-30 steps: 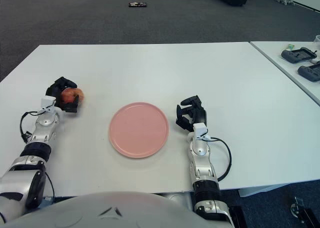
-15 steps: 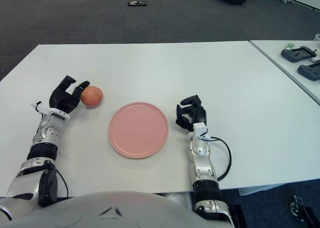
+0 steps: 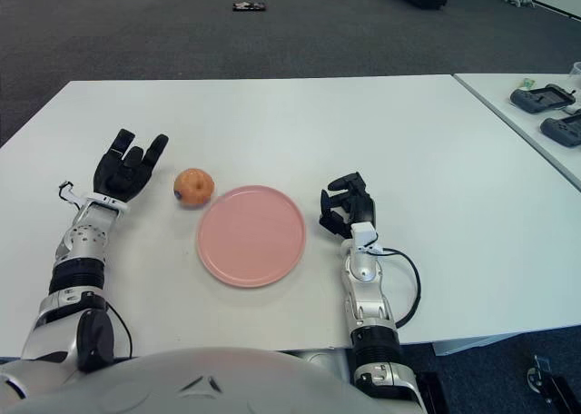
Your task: Put the apple into the plate.
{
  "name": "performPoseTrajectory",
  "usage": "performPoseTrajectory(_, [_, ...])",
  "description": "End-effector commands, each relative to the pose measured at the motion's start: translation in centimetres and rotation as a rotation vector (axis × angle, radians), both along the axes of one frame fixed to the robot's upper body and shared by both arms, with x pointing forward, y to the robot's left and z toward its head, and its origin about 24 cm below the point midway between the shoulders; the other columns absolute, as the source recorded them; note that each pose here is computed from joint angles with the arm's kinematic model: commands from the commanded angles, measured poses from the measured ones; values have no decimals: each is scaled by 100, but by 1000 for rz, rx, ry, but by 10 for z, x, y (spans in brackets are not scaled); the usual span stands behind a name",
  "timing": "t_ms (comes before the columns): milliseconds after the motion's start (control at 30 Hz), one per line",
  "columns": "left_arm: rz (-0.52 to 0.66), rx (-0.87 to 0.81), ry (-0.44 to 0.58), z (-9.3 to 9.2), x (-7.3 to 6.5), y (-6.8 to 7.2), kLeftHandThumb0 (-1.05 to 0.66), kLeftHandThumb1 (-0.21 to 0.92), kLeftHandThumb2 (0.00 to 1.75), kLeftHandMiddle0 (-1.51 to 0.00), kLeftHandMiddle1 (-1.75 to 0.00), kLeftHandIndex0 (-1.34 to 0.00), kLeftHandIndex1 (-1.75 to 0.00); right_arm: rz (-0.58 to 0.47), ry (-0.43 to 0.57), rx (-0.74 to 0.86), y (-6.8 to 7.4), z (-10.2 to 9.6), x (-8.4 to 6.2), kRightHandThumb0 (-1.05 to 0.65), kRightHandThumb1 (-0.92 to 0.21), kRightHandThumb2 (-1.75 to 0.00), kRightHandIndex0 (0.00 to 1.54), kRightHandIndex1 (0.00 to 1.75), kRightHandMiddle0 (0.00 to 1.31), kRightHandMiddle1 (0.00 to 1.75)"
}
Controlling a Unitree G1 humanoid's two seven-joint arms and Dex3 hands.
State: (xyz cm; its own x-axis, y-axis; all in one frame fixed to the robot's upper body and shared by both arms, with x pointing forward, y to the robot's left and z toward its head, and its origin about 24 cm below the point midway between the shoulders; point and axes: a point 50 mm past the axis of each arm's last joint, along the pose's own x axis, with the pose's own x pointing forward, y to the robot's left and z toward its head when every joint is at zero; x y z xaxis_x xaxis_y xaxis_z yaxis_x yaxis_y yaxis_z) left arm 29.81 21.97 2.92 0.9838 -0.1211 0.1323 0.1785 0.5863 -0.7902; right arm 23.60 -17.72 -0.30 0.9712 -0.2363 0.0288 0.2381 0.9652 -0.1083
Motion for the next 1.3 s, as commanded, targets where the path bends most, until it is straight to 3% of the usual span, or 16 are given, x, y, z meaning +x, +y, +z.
performPoseTrajectory(0, [-59, 3, -78, 12, 4, -14, 0, 22, 138, -76, -158, -43, -175, -9, 49, -2, -3, -7, -3, -40, -58, -99, 57, 143, 40, 175])
performPoseTrajectory(333, [-131, 72, -206, 24, -1, -32, 0, 21, 143, -74, -167, -43, -175, -8, 55, -1, -3, -8, -3, -40, -58, -99, 56, 143, 40, 175])
performPoseTrajectory(467, [-136, 150, -243, 30, -4, -41, 0, 15, 142, -83, -146, -54, -175, -10, 62, -1, -3, -8, -3, -40, -58, -99, 56, 143, 40, 175])
performPoseTrajectory(567, [-49, 456, -328, 50, -6, -55, 0, 4, 153, -91, -145, -62, -175, -12, 62, -1, -3, -8, -3, -40, -58, -99, 56, 144, 40, 175])
performPoseTrajectory(667, [2, 634, -369, 54, -5, -57, 0, -6, 167, -98, -152, -66, -175, -14, 61, -1, -3, -8, -3, -40, -58, -99, 58, 145, 40, 175])
performPoseTrajectory(800, [46, 847, -416, 61, -1, -57, 0, -10, 173, -100, -156, -69, -175, -16, 61, -2, -3, -8, -3, -40, -58, -100, 59, 145, 40, 175])
performPoseTrajectory(1067, [123, 1205, -489, 63, 1, -56, -1, -8, 175, -94, -169, -67, -173, -14, 74, -5, -2, -9, -3, -40, -59, -98, 57, 144, 39, 175])
performPoseTrajectory(1200, [132, 1303, -524, 65, 2, -56, -1, -6, 172, -92, -174, -67, -169, -14, 77, -3, -1, -9, -3, -40, -60, -97, 56, 143, 39, 175])
performPoseTrajectory(1267, [120, 1361, -546, 67, 3, -55, -1, 3, 163, -76, -174, -65, -172, -14, 78, -2, -1, -9, -3, -40, -60, -97, 56, 143, 39, 175])
